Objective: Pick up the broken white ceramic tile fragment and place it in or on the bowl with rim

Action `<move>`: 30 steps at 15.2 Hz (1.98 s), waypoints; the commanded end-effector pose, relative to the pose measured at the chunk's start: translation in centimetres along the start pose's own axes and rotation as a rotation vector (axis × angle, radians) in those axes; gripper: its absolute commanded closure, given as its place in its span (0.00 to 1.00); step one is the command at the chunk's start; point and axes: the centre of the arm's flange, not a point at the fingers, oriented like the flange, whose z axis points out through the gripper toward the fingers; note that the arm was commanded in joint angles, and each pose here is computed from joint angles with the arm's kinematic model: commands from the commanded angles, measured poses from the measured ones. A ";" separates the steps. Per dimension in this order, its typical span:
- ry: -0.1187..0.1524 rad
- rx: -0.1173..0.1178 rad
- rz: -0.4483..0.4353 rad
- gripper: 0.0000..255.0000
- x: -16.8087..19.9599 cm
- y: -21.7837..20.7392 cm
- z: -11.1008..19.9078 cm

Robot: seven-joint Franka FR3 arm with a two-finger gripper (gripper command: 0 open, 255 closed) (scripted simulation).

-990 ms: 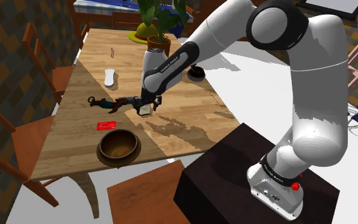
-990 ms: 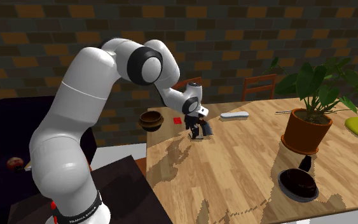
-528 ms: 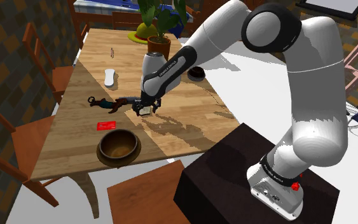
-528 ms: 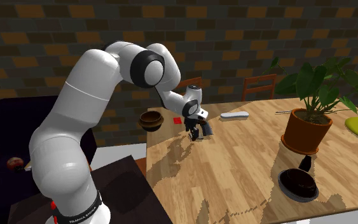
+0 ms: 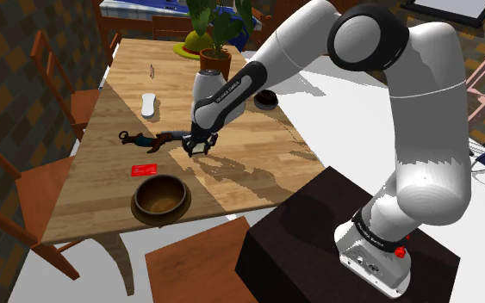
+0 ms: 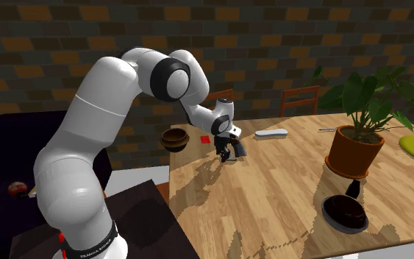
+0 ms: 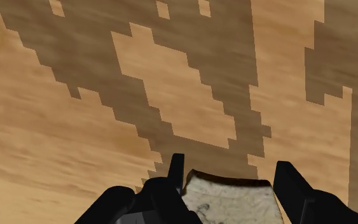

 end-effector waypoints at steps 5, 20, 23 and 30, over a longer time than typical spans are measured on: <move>-0.002 0.002 -0.003 1.00 -0.2 -0.2 0.2; -0.002 0.002 -0.003 1.00 0.0 -1.0 -7.6; -0.002 0.002 -0.003 1.00 0.0 -1.1 -9.2; -0.002 0.002 -0.003 1.00 0.1 -1.5 -12.9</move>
